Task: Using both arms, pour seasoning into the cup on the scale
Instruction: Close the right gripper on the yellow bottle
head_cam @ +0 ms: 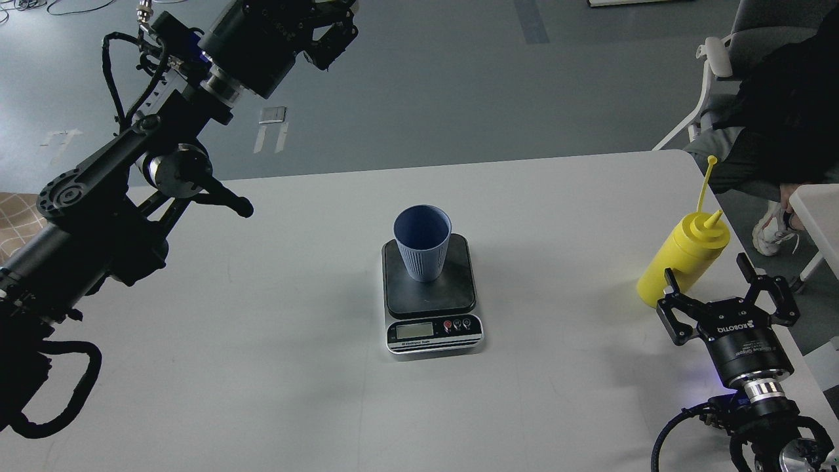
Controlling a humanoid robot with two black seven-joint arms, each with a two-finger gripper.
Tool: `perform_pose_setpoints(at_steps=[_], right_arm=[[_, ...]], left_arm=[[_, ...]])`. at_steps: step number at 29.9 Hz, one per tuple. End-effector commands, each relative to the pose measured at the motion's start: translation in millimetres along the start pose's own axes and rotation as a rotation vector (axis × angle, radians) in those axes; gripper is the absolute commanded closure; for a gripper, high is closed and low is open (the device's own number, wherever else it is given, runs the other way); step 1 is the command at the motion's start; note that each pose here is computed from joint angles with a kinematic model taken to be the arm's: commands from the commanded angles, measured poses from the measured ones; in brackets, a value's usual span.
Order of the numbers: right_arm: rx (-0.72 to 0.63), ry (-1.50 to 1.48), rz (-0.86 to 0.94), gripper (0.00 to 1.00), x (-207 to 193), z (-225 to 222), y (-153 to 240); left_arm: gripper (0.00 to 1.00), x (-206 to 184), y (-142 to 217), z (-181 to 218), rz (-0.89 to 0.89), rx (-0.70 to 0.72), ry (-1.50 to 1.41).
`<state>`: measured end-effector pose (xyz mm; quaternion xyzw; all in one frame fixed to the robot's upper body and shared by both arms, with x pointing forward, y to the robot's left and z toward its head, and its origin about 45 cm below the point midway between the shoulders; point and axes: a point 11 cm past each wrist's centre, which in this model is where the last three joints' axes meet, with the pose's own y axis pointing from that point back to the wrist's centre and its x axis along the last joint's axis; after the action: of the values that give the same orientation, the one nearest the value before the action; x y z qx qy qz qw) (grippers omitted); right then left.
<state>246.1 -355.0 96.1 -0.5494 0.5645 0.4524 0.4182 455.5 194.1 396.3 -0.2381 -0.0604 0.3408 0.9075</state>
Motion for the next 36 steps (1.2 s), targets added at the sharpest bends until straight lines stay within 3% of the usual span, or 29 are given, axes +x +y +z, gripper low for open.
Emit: perform_pose_setpoints(at_steps=[1,21,26,29,30,32,33,36], right_arm=[[-0.002,-0.003,0.001,0.00,1,1,-6],[-0.035,0.034,-0.001,0.00,0,9,-52],[-0.031,0.080,-0.008,0.09,-4,9,-54],[0.004,0.169,-0.007,0.28,-5,5,-54],[0.034,0.207,-0.009,0.49,-5,2,-55],[0.062,0.257,-0.016,0.68,-7,-1,-55],[0.069,0.325,-0.022,0.82,-8,0,-56],[0.081,0.411,-0.024,1.00,-10,-1,-59]], left_arm=[[0.02,1,1,0,0.003,0.000,-0.001],[0.02,-3,1,-4,-0.009,0.012,0.003],[0.02,-2,1,-4,-0.008,0.016,0.001],[0.02,-2,2,-4,-0.011,0.018,-0.002],[0.02,-1,2,-3,-0.010,0.017,-0.003],[0.02,-2,2,-4,-0.011,0.018,-0.002],[0.02,-3,2,-4,-0.012,0.018,-0.001],[0.02,-2,2,-5,-0.011,0.023,-0.002]])
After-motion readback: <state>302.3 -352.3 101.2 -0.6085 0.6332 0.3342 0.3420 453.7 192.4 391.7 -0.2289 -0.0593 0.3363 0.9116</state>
